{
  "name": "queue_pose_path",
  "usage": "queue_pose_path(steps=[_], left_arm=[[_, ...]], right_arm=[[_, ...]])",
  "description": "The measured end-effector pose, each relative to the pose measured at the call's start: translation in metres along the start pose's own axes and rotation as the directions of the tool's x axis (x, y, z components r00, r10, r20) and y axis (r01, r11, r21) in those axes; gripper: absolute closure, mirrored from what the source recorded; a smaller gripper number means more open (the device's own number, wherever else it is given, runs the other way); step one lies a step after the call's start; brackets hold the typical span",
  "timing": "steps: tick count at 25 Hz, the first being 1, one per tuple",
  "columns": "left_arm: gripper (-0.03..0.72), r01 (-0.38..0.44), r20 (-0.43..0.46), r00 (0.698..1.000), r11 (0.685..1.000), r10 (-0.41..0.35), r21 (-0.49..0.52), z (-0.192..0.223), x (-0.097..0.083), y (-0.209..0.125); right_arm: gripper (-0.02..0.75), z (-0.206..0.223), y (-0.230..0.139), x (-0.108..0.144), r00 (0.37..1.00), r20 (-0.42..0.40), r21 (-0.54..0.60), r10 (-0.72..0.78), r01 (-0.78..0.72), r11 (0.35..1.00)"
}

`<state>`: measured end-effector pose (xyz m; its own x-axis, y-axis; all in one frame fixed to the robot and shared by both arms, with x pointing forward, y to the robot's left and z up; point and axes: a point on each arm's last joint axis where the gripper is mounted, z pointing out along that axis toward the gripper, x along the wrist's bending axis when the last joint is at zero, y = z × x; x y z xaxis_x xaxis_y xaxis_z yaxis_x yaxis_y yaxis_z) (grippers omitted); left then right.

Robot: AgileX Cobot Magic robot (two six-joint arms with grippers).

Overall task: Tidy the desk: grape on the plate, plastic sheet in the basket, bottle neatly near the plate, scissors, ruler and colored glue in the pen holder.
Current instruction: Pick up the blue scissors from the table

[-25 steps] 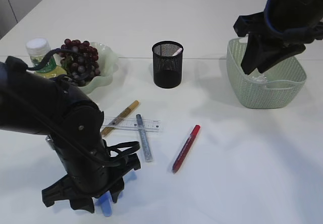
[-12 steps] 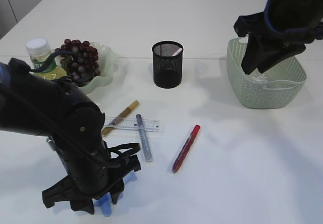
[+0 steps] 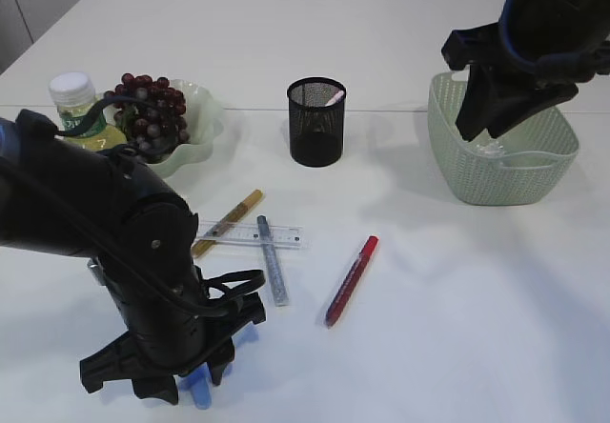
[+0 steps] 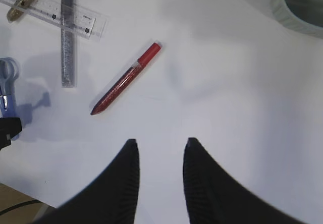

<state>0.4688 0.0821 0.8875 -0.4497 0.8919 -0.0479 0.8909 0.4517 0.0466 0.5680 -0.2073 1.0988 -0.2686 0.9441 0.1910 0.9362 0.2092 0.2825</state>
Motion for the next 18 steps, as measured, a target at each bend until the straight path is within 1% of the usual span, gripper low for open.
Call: queue_pose_path(steps=[13,18], left_arm=[[0.372,-0.009,-0.013,1.000,1.000,0.009,-0.003,0.0000,0.0011,0.0003],[0.372,-0.009,-0.030,1.000,1.000,0.009,0.004,0.0054,0.0017,-0.0002]], right_arm=[[0.481,0.0000,0.0000,0.0000,1.000,0.000,0.000,0.000,0.000,1.000],[0.481,0.0000,0.0000,0.0000,1.000,0.000,0.000,0.000,0.000,1.000]])
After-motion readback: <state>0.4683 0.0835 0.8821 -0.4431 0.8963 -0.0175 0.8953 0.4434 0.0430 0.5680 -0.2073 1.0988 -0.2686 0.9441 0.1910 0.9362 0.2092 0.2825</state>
